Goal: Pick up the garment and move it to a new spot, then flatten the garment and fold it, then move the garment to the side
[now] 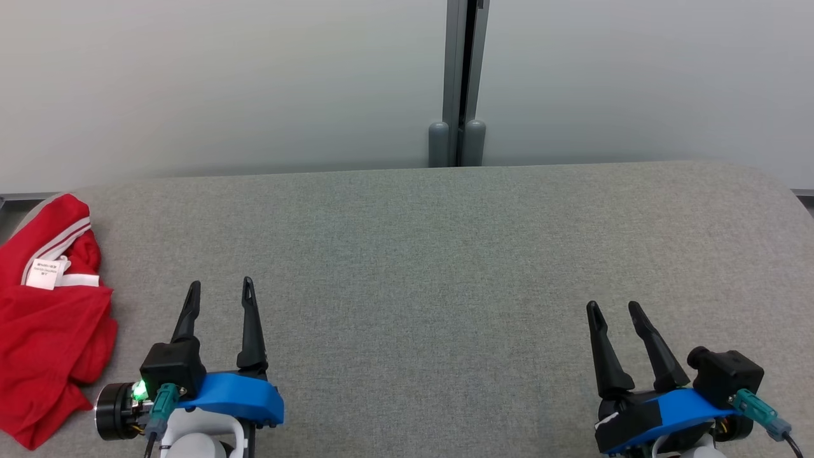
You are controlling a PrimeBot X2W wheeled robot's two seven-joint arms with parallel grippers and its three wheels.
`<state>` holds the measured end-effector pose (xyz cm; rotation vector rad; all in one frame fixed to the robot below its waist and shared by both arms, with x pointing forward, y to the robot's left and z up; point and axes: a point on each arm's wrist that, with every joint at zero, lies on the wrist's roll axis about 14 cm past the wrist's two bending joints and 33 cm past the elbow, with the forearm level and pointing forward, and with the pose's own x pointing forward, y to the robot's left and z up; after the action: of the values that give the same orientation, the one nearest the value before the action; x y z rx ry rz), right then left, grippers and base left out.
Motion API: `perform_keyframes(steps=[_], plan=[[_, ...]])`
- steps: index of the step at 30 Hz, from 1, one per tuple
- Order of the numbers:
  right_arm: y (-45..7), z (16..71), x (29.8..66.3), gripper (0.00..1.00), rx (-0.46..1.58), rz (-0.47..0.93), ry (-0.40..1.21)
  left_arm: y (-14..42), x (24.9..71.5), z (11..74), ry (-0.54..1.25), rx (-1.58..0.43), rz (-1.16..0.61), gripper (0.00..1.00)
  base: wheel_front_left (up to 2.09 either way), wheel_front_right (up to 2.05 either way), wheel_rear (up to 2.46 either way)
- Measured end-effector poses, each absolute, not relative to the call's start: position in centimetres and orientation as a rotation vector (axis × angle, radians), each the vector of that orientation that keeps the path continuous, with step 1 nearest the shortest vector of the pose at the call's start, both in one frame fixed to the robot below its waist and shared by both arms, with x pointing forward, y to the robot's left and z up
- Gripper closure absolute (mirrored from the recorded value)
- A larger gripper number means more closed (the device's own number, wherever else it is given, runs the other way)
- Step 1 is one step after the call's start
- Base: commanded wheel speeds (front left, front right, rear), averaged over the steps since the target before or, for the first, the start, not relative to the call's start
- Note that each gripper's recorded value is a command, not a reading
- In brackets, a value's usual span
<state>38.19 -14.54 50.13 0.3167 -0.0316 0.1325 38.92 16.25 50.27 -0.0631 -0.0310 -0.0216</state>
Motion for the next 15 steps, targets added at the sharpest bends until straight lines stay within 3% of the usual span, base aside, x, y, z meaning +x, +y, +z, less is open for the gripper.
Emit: perform_keyframes(steps=[15], plan=[[-14.26,50.50,38.18,0.00,0.193,0.156,-0.060,16.66,38.73,50.08,-0.043,0.005,-0.014,0.00,0.00,0.00,0.00]])
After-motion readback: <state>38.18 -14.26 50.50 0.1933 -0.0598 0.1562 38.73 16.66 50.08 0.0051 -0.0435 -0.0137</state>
